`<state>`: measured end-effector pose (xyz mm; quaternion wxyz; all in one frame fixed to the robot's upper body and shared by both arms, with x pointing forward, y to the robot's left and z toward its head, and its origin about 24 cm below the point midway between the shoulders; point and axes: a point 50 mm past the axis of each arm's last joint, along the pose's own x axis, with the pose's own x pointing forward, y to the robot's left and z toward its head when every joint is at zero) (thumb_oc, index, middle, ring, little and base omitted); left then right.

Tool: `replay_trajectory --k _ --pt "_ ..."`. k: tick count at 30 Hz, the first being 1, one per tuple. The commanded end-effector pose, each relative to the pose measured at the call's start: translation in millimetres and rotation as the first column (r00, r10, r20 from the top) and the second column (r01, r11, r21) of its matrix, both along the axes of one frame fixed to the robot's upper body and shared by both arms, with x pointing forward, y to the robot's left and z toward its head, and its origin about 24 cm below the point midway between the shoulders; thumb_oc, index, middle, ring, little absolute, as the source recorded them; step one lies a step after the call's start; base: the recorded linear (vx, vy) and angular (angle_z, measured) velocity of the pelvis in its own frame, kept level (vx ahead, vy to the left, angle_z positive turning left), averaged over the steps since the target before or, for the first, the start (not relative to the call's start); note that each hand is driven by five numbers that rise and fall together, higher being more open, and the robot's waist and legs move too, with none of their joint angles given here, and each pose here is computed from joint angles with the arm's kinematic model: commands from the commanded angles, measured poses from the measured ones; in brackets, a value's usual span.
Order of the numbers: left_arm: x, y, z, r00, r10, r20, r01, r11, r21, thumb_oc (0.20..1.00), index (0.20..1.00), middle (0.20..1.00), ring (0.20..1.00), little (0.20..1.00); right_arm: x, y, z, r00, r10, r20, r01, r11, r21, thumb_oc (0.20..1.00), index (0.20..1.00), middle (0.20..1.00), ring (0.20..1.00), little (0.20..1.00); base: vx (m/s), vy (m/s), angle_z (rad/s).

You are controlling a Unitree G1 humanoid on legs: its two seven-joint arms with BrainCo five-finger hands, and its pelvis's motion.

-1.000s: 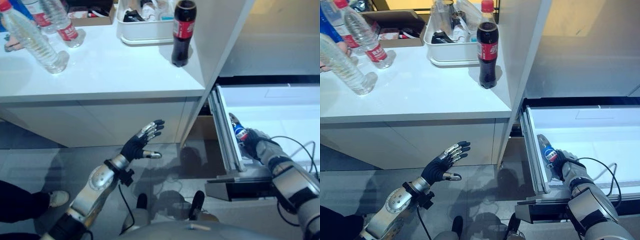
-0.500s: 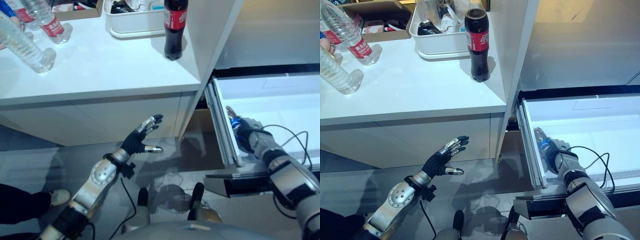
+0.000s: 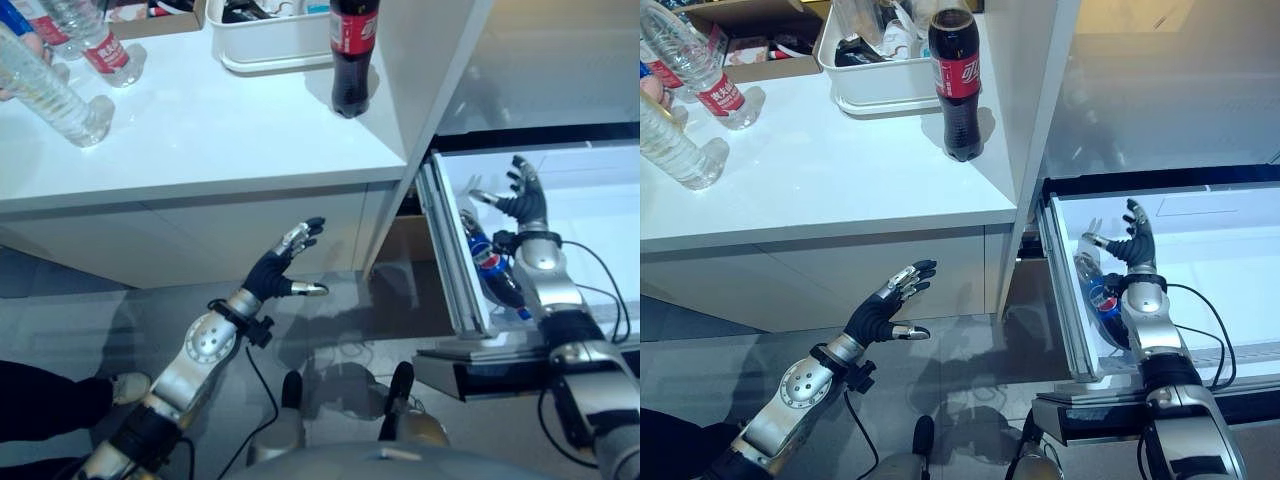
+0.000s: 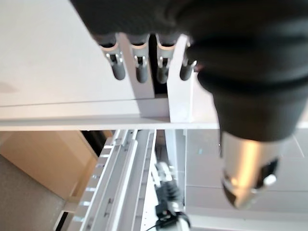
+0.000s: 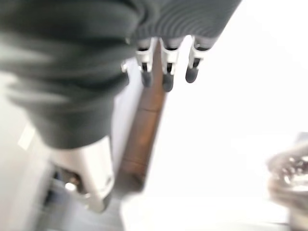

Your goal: Take the drinks into the refrigerator

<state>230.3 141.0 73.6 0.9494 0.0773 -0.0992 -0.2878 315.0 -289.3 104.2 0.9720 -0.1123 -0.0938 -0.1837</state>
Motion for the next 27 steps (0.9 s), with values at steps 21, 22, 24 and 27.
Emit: replay_trajectory --k 21,22,24,27 --pt "0.5 27.6 -7.3 0.992 0.123 -0.02 -0.124 0.991 -0.053 1.0 1.0 1.0 1.0 1.0 -128.9 -107.7 -20.9 0.832 -0.529 0.167 0.466 0.829 0.308 1.0 1.0 1.0 1.0 1.0 0.04 -0.004 -0.19" --pt "0.7 28.9 -8.1 0.991 0.131 -0.023 -0.132 0.99 -0.053 1.0 1.0 1.0 1.0 1.0 -133.5 -112.1 -25.9 0.821 -0.553 0.14 0.496 0.813 0.306 1.0 1.0 1.0 1.0 1.0 0.05 0.004 -0.09" --pt "0.0 29.0 -9.0 0.991 0.131 -0.027 -0.132 0.99 -0.053 1.0 1.0 1.0 1.0 1.0 -138.7 -117.8 -32.4 0.804 -0.585 0.106 0.533 0.788 0.309 1.0 1.0 1.0 1.0 1.0 0.02 0.0 -0.07" --pt "-0.7 29.8 -10.8 0.991 0.129 -0.034 -0.13 0.99 -0.046 1.0 1.0 1.0 1.0 1.0 -175.5 -136.0 -85.7 0.712 -0.678 -0.184 0.7 0.662 0.269 1.0 1.0 1.0 1.0 1.0 0.02 -0.006 -0.16"
